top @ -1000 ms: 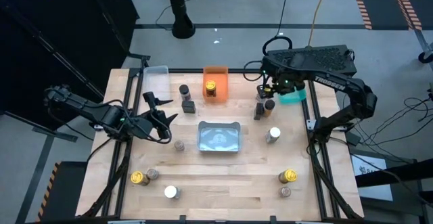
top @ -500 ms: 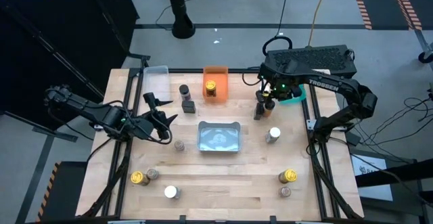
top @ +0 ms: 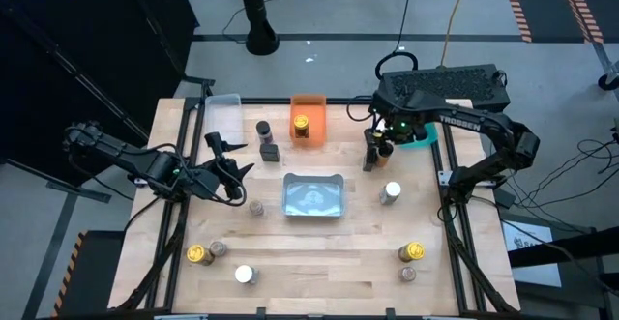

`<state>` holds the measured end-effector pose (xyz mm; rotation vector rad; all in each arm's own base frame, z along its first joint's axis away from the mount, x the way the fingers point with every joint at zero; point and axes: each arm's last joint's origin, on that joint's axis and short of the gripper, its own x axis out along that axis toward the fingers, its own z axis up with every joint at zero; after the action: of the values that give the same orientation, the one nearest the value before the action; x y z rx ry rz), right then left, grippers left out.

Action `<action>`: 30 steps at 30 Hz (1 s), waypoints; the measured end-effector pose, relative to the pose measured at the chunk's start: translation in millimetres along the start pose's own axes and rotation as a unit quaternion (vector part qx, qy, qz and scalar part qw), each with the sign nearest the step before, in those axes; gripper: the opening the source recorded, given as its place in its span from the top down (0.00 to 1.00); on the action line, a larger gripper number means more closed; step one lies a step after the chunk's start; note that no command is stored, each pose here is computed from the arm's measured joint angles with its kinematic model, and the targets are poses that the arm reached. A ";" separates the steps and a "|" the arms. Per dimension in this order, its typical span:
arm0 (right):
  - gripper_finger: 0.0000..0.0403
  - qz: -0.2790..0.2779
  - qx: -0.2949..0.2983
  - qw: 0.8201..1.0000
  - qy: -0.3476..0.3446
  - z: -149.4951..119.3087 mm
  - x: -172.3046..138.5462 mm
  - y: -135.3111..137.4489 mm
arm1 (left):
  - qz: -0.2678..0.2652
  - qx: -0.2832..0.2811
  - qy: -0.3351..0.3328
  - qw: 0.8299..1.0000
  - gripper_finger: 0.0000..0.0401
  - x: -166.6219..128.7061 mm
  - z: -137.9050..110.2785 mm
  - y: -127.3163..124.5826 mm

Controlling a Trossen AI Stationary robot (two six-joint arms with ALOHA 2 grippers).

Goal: Sort spices by type
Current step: Put the right black seasoning bottle into the green bin

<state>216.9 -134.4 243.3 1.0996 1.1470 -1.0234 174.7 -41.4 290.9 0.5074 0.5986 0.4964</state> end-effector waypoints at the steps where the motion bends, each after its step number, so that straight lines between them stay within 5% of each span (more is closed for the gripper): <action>1: 0.35 0.001 0.001 1.000 0.000 -0.4 2.5 -0.4 | 0.000 0.000 0.000 1.000 0.31 0.0 0.0 0.0; 9: 0.36 -0.003 0.012 1.000 0.004 -1.8 7.1 -2.2 | 0.000 0.001 0.000 1.000 0.31 0.0 0.0 0.0; 22: 0.56 -0.003 0.020 1.000 0.001 -1.6 6.9 -2.0 | 0.000 0.001 0.000 1.000 0.31 0.0 0.0 0.0; 30: 0.60 -0.001 0.018 1.000 0.002 -1.5 3.8 -4.0 | 0.000 0.001 0.000 1.000 0.31 0.0 0.0 0.0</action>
<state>213.2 -133.8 238.9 1.1294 1.1374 -1.0478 174.7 -41.4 290.8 0.5093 0.5996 0.4962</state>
